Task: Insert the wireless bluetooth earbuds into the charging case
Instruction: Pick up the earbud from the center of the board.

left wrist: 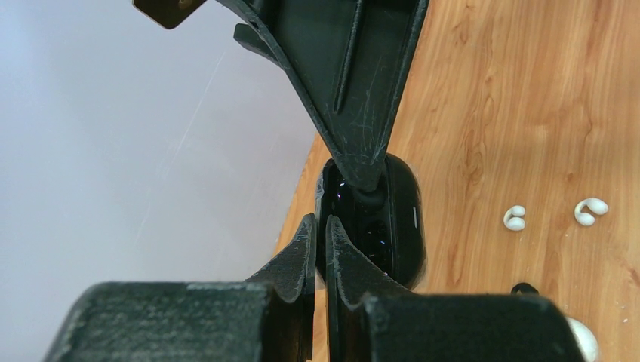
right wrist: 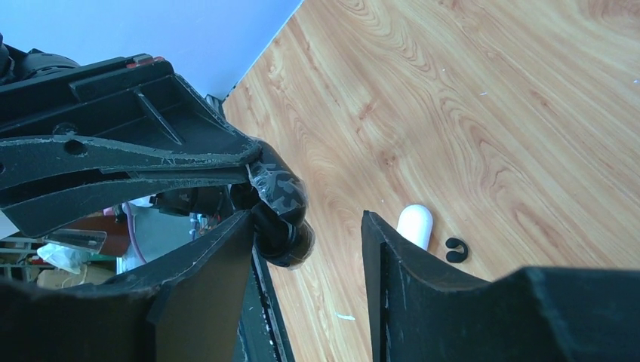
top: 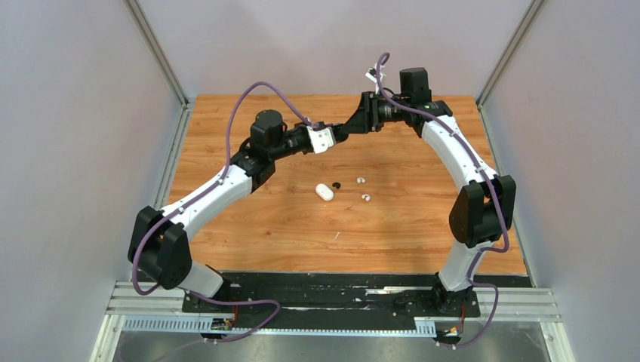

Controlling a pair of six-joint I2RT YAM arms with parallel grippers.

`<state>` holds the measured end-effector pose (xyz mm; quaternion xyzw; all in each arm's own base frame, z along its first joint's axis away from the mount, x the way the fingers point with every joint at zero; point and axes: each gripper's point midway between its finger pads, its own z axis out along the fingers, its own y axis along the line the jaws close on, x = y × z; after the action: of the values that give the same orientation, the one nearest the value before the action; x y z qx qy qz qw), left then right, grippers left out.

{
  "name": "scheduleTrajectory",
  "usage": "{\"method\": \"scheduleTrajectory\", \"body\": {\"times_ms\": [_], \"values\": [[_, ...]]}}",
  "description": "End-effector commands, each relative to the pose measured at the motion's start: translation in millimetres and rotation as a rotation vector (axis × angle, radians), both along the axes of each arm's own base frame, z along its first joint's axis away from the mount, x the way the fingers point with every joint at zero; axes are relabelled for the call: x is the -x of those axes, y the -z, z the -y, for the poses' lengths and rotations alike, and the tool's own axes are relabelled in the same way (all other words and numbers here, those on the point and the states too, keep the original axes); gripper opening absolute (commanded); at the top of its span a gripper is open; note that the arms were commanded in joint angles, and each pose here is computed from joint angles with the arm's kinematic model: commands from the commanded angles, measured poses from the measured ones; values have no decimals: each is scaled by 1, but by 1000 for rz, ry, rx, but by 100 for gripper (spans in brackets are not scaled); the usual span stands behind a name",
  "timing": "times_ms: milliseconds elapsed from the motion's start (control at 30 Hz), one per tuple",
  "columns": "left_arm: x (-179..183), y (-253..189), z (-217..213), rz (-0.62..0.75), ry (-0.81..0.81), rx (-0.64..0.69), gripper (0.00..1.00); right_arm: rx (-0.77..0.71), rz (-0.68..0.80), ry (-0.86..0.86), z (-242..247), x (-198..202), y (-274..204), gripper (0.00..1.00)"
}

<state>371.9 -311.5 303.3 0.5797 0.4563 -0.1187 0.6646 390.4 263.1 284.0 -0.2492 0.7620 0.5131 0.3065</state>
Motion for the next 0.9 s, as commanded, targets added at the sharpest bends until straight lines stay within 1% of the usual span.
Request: {"method": "scheduleTrajectory", "body": {"times_ms": [0, 100, 267, 433, 533, 567, 700, 800, 867], "values": [[8, -37, -2, 93, 12, 65, 0, -13, 14, 24, 0, -5, -6, 53], [7, -36, -3, 93, 3, 64, 0, -17, 2, 11, -1, -2, -4, 54], [3, -34, -6, 82, -27, 62, 0, 18, 8, 38, 3, -5, 2, 54], [3, -28, -7, 64, -33, 49, 0, 6, 9, 18, 2, 0, -3, 55], [3, -24, -7, 54, -34, 40, 0, -21, 46, -2, 1, 2, -21, 60], [2, -23, -8, 54, -37, 37, 0, -39, 79, -18, 2, 3, -34, 62], [-3, -13, -17, 35, -95, 10, 0, -81, 146, -39, 17, 6, -63, 69], [-1, -7, -27, 24, -136, -12, 0, -84, 153, -17, 36, 2, -61, 70], [0, -1, -37, 2, -169, -22, 0, -55, 172, 2, 45, -4, -45, 67]]}}
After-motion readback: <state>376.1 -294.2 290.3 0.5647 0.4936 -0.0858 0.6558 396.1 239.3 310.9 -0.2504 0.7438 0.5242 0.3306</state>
